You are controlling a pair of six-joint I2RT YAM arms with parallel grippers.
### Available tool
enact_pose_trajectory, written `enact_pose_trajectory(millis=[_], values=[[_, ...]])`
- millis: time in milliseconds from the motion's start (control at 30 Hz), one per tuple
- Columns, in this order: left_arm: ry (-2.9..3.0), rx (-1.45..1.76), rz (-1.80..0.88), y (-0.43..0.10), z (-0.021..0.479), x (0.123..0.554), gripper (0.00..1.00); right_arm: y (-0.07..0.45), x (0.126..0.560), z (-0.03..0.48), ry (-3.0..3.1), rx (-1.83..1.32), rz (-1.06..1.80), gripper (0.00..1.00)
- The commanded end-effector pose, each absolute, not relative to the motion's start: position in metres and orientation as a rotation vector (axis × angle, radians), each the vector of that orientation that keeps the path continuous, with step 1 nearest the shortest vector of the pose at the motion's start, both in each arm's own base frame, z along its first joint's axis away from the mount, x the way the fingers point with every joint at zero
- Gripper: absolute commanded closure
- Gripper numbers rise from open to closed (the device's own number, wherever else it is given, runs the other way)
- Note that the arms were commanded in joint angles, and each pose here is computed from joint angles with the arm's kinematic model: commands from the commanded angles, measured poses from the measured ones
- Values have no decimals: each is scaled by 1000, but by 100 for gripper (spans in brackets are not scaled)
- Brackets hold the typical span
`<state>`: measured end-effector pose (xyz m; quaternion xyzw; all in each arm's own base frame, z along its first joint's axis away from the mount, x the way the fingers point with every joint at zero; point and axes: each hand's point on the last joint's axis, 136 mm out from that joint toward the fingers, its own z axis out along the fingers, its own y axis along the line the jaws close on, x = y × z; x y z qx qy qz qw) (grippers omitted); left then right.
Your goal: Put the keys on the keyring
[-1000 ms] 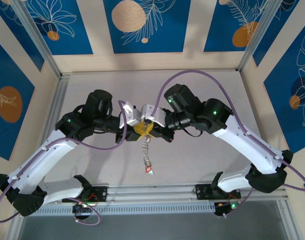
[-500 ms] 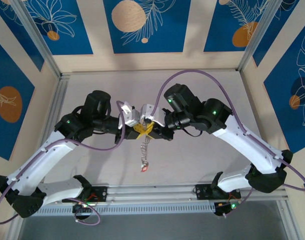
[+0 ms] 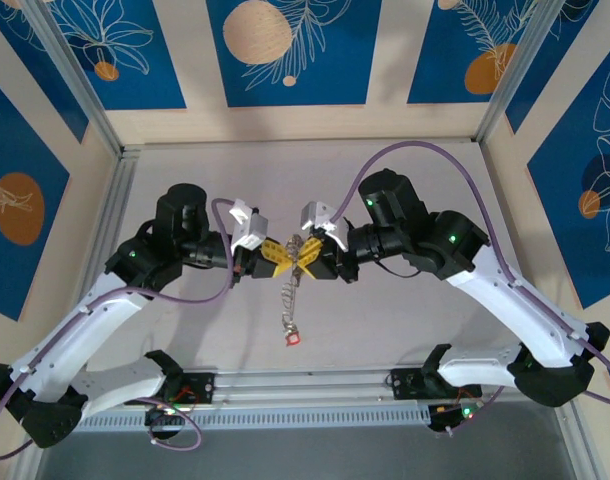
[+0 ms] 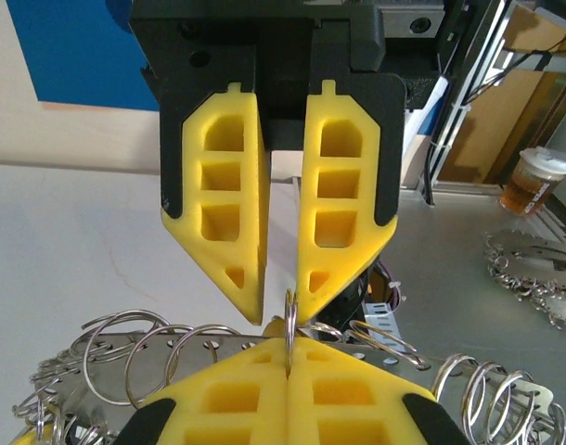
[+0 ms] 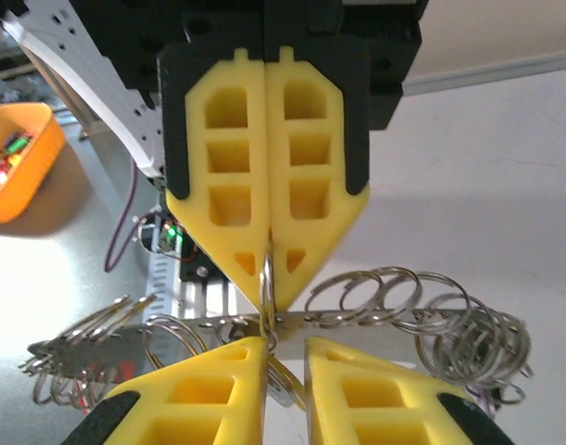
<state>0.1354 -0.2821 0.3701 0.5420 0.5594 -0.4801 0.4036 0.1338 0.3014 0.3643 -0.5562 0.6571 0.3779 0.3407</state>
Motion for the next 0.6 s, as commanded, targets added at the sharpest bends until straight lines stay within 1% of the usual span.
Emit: enact_pose_trajectory(millis=[0, 300, 567], values=[[1285, 1357, -1256, -280, 395, 126, 100, 307, 125, 377, 1646, -1434, 1095, 83], [1245, 1324, -1284, -282, 399, 127, 100, 315, 124, 381, 1600, -1416, 1156, 92], [1216, 1293, -1339, -283, 401, 126, 100, 309, 136, 391, 1545, -1298, 1096, 95]])
